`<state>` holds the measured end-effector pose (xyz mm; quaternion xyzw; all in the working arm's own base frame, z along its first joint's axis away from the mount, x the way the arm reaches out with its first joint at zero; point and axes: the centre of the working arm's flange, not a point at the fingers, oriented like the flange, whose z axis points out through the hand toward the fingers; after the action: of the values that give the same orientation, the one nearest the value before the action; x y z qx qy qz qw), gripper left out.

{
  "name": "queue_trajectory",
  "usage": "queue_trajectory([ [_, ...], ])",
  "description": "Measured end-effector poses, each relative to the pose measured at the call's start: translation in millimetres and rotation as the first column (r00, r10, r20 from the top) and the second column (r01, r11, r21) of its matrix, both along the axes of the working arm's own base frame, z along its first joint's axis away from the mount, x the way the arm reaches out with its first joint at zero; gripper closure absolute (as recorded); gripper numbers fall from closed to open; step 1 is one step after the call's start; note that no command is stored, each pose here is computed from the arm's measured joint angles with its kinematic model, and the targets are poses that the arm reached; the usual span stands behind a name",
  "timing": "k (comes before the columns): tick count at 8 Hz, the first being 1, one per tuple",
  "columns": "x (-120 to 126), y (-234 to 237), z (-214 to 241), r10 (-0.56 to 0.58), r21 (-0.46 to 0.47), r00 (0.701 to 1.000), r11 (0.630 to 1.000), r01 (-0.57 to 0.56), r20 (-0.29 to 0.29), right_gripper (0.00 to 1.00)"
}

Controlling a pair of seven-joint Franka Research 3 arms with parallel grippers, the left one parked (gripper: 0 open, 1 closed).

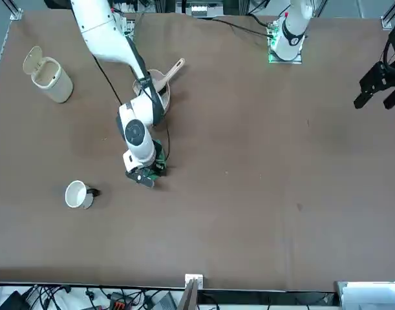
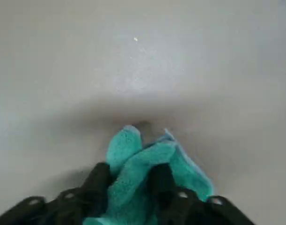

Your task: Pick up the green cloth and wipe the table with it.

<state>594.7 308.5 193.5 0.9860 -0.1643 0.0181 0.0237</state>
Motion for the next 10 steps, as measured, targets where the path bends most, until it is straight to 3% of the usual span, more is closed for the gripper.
queue_trajectory([
  [1,0.7,-4.2,5.6,-0.011,-0.015,1.000,1.000,0.010,-0.026,0.78],
  [2,1.4,-12.9,16.2,-0.027,-0.038,0.998,0.999,0.025,-0.065,0.89],
  [6,-1.8,-114.4,121.5,-0.004,-0.094,0.952,0.995,-0.026,-0.307,0.89],
  [10,-32.4,-262.5,121.1,0.115,-0.105,0.876,0.977,-0.184,-0.469,0.89],
])
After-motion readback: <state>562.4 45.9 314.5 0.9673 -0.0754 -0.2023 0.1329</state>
